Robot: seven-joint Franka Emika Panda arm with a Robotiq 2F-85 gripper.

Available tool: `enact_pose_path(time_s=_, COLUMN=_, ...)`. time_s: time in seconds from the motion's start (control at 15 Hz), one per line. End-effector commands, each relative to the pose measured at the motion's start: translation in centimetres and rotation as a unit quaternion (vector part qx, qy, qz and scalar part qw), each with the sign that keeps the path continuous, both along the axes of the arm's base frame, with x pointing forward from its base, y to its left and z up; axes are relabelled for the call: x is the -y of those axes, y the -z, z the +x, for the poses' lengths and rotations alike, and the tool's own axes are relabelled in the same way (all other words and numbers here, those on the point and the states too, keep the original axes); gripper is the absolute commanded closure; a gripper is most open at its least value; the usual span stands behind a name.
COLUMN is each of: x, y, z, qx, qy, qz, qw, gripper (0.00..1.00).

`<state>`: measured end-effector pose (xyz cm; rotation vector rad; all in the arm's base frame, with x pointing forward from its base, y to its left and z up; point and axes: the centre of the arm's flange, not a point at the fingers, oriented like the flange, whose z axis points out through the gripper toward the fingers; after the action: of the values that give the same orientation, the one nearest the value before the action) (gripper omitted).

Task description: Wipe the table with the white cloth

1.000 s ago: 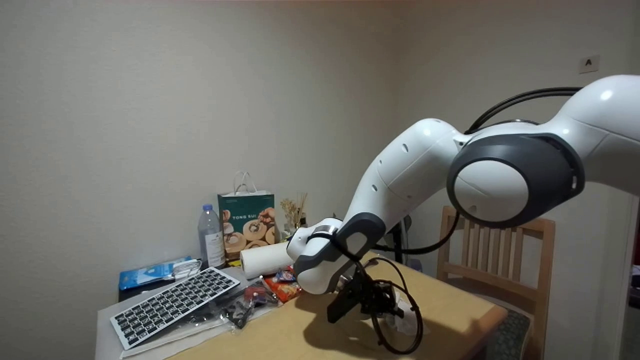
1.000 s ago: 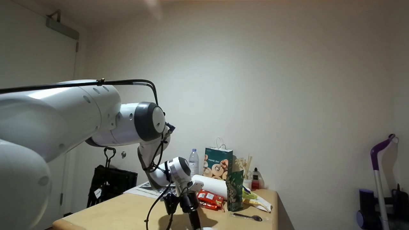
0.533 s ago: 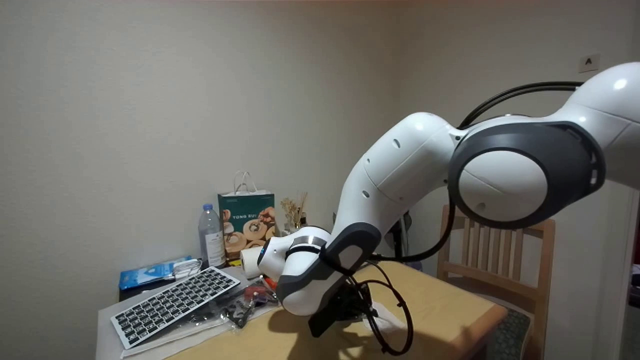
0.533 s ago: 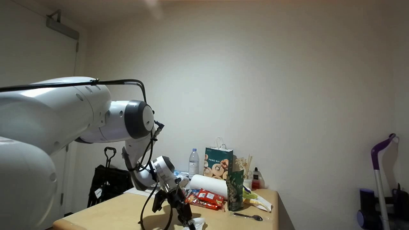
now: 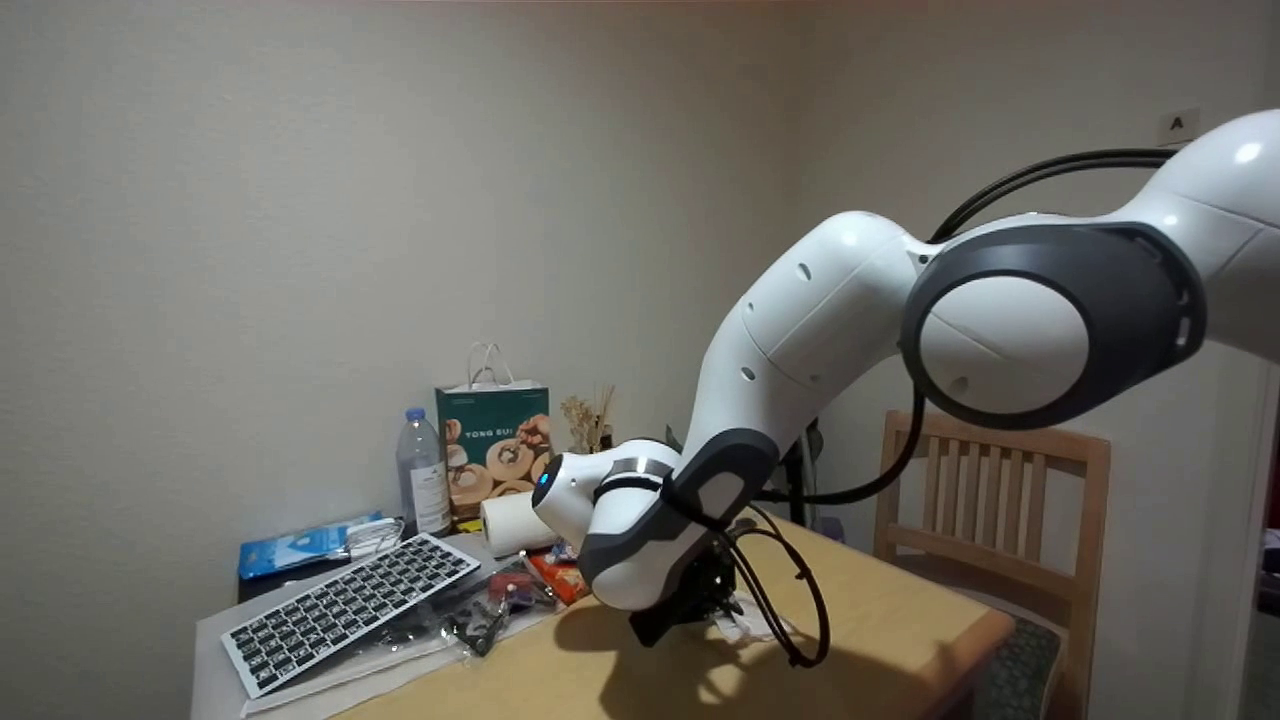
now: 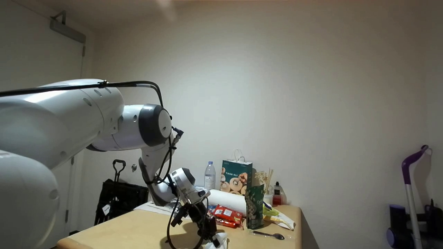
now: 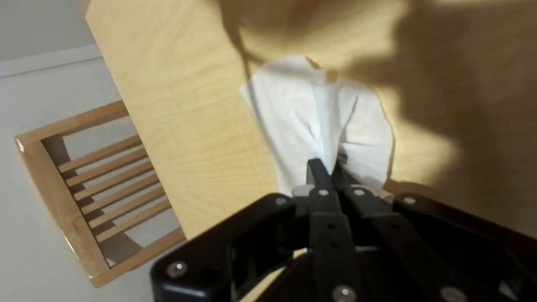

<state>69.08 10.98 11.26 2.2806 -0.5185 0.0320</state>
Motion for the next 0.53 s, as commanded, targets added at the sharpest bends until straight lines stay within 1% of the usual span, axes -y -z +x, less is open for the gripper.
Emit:
enact_pose_path(time_s=0.0, x=1.8, y=-1.1, z=0.3, qx=-0.022, qy=-0.069, qz=0.063, qw=0.9954, gripper=1.00)
enact_pose_path(time_s=0.27, x=4.4, y=-0.7, z=1.9, qx=-0.034, qy=-0.135, qz=0.115, qw=0.9835, gripper=1.00)
enact_pose_path(time_s=0.33, x=4.8, y=-0.8, z=2.1, qx=-0.050, qy=-0.144, qz=0.125, qw=0.9804, gripper=1.00)
enact_pose_path(time_s=0.4, x=5.0, y=-1.0, z=2.2, qx=-0.075, qy=-0.139, qz=0.132, qw=0.9786, gripper=1.00)
enact_pose_path(time_s=0.47, x=4.0, y=-1.9, z=3.2, qx=-0.035, qy=-0.131, qz=0.095, qw=0.9861, gripper=0.98)
